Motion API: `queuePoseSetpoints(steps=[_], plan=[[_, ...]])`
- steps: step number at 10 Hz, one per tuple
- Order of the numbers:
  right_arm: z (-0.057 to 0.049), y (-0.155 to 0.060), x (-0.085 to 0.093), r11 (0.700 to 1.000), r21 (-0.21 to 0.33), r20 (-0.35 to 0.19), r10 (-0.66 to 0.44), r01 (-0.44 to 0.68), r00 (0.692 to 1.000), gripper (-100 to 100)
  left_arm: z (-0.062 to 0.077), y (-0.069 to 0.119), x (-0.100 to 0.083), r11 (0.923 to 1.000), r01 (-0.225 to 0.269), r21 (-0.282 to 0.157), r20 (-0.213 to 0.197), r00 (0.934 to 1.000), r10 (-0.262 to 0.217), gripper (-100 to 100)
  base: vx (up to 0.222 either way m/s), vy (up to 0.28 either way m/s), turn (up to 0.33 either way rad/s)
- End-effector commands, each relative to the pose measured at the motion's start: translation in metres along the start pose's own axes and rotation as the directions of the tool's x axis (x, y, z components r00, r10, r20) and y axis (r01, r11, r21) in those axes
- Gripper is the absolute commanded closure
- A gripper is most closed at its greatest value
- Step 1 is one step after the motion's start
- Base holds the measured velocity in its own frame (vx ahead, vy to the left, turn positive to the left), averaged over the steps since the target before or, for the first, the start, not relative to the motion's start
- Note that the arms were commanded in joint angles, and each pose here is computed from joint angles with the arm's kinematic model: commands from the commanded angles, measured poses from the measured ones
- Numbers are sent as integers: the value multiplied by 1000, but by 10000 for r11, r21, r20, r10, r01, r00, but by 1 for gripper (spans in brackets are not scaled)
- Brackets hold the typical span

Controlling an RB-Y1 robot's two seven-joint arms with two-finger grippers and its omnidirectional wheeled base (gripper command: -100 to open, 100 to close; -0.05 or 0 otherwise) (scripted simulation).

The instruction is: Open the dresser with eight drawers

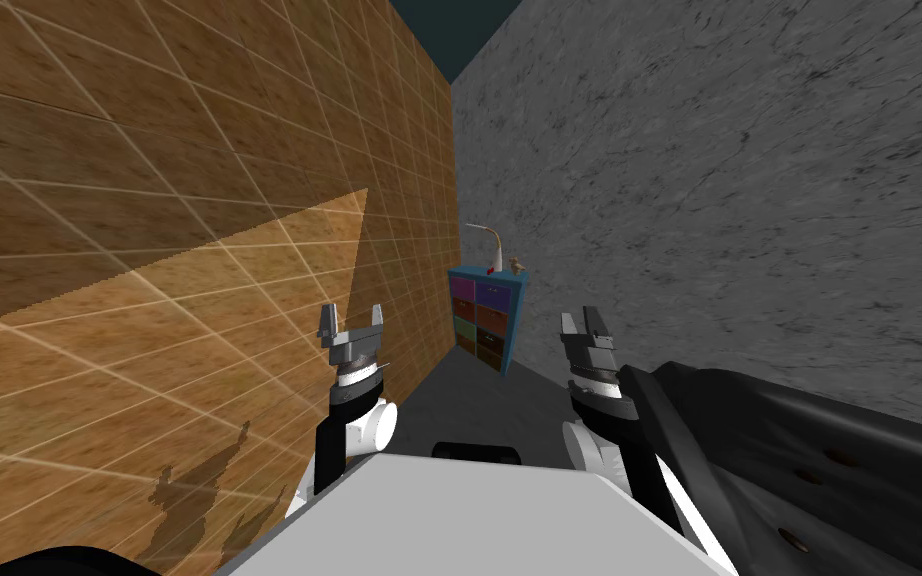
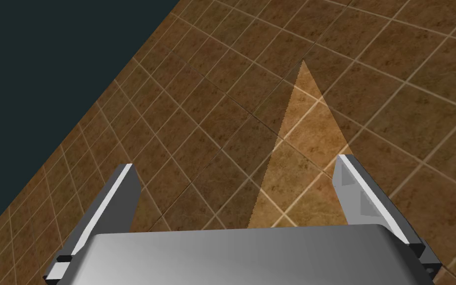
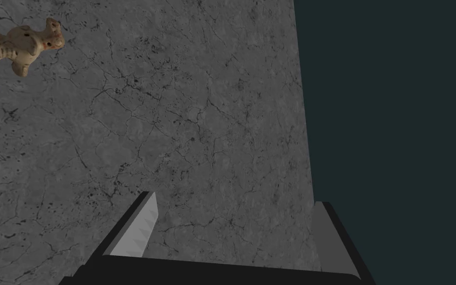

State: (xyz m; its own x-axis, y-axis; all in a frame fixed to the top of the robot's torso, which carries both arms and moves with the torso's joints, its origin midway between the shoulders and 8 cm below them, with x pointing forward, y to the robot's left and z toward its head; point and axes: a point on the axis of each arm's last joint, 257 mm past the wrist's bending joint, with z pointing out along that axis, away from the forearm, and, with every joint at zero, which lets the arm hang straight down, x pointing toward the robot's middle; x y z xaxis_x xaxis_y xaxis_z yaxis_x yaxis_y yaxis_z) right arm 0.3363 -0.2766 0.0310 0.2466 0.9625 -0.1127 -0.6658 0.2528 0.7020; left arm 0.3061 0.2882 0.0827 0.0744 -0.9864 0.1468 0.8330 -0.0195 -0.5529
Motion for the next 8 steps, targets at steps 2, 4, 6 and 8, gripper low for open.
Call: queuePoseSetpoints(steps=[2, 4, 6, 8], plan=[[0, 0, 0, 10000, -1, 0, 0, 0, 10000, 0, 0, 0, 0, 10000, 0, 1, 0, 10000, 0, 0, 0, 0, 0], [0, 0, 0, 10000, -2, 0, 0, 0, 10000, 0, 0, 0, 0, 10000, 0, 2, 0, 10000, 0, 0, 0, 0, 0], [0, 0, 0, 10000, -3, 0, 0, 0, 10000, 0, 0, 0, 0, 10000, 0, 3, -1, 10000, 0, 0, 0, 0, 0], [0, 0, 0, 10000, -4, 0, 0, 0, 10000, 0, 0, 0, 0, 10000, 0, 4, -1, 10000, 0, 0, 0, 0, 0]])
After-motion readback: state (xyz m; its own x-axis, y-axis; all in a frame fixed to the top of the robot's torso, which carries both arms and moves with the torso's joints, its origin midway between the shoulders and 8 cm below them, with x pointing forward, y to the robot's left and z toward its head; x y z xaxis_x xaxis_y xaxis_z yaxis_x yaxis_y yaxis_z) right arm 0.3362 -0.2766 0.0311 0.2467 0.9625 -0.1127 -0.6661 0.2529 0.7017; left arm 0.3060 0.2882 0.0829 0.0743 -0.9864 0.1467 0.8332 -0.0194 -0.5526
